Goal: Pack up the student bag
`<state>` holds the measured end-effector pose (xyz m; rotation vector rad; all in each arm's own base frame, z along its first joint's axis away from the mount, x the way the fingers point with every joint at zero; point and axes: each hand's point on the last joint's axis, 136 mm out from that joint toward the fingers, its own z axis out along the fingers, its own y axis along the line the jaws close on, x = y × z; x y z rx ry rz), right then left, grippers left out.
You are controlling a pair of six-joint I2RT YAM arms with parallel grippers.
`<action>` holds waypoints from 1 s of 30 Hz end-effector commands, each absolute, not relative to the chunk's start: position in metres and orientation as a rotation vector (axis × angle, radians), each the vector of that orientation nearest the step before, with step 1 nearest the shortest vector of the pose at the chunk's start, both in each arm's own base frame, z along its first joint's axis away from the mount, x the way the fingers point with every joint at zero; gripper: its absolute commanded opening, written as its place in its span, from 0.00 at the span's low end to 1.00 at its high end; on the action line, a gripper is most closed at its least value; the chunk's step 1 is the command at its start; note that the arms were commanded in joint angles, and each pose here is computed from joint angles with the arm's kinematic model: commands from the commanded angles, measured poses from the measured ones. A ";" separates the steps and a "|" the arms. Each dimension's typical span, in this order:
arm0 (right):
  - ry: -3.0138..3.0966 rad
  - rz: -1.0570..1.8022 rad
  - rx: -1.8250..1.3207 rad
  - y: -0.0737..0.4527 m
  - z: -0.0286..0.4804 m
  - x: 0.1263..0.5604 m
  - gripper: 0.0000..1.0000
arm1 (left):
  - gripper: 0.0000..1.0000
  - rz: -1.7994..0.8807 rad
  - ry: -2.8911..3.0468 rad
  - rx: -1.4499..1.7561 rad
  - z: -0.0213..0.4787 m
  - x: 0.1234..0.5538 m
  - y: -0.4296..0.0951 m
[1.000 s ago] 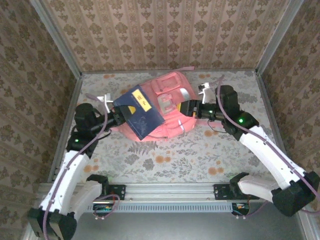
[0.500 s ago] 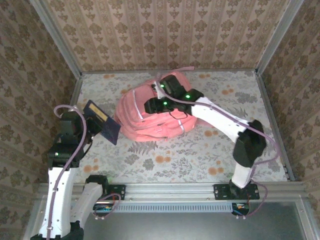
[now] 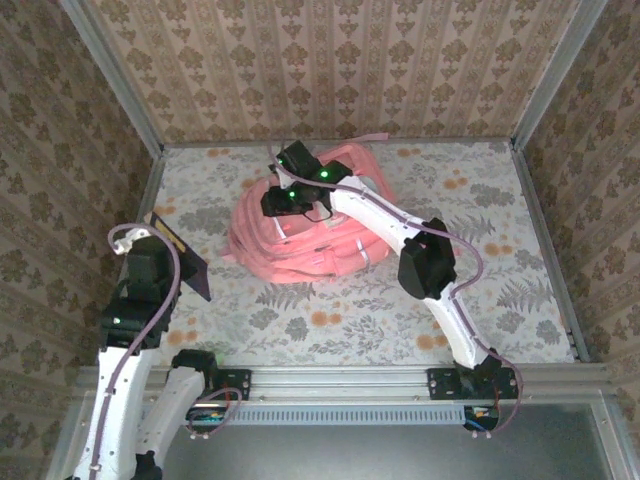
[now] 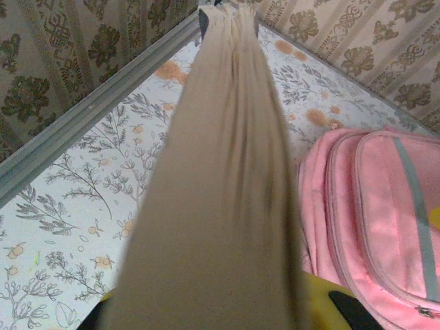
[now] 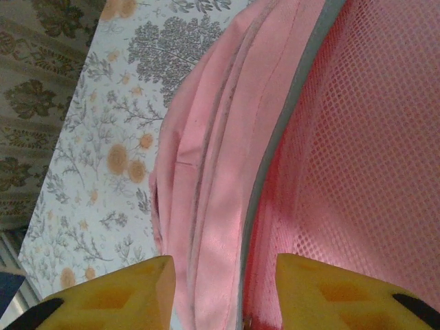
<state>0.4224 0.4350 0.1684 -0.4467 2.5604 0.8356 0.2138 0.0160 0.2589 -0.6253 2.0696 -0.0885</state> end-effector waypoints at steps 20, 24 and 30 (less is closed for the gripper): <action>2.714 0.943 -0.440 0.475 0.121 0.401 0.19 | 0.00 -0.101 2.004 -0.566 0.271 0.223 0.012; 2.706 1.001 -0.454 0.480 0.132 0.397 0.00 | 0.00 -0.101 2.005 -0.576 0.269 0.223 0.013; 2.573 0.994 -0.403 0.446 0.208 0.421 0.00 | 0.00 -0.090 1.998 -0.573 0.275 0.223 0.014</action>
